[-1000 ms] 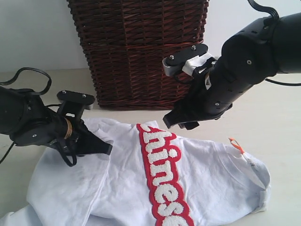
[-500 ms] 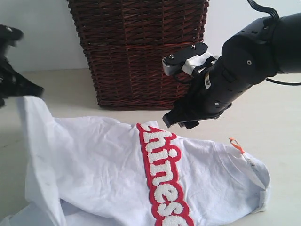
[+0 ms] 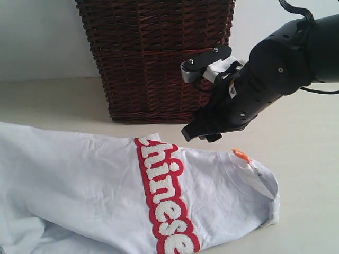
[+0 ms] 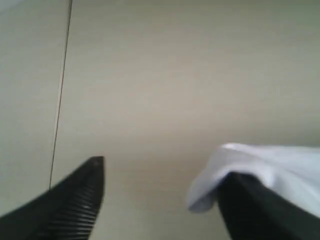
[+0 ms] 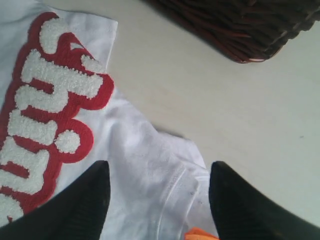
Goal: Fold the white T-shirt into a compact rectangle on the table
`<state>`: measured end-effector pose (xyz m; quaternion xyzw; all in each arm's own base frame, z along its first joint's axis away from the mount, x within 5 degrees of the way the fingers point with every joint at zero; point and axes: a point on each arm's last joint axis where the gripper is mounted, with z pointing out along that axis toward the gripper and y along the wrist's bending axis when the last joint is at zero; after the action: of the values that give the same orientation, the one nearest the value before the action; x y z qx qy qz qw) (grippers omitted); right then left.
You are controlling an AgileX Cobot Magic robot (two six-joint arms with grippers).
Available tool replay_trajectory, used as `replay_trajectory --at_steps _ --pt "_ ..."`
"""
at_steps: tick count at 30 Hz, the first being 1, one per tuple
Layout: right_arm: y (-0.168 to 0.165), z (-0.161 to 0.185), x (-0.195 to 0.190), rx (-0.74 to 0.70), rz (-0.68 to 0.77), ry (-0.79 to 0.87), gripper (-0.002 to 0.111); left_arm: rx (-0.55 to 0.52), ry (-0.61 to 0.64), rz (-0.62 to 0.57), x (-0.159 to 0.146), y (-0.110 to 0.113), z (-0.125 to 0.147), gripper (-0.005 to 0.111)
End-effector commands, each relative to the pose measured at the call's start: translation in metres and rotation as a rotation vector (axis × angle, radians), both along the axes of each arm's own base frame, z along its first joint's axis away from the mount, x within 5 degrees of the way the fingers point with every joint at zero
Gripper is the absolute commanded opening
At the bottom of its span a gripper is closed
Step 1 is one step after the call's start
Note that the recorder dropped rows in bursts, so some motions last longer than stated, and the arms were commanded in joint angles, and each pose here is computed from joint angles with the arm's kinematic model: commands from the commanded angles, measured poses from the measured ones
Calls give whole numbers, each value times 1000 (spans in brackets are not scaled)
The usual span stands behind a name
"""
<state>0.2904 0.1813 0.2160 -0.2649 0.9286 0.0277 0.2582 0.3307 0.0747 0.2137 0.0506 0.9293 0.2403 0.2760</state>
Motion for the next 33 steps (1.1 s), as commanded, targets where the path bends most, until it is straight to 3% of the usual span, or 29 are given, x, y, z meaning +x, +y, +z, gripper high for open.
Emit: replay_trajectory --at_steps 1,4,6,8,14,18,23,28,33 --pt "-1 0 2 -2 11 -15 56 -70 -22 219 0 29 -16 81" --pt "-1 0 1 -3 10 -13 56 -155 -57 464 -5 49 -18 67" --pt "-1 0 1 0 8 -11 56 -213 -59 550 -10 60 -18 58" --pt "0 0 1 4 5 -8 56 -297 -55 608 -13 66 -19 58" --pt "0 0 1 9 0 -1 56 -607 35 440 -2 48 -21 71" --pt "-1 -1 0 2 -2 8 56 -654 82 384 3 44 -15 78" --pt "-1 -1 0 0 -1 9 56 -677 100 384 2 42 -1 78" --pt "-1 -1 0 0 4 5 56 -780 369 281 -13 1 -16 78" --pt "-2 -2 -1 -14 -11 23 56 -741 639 184 -45 -49 -37 78"
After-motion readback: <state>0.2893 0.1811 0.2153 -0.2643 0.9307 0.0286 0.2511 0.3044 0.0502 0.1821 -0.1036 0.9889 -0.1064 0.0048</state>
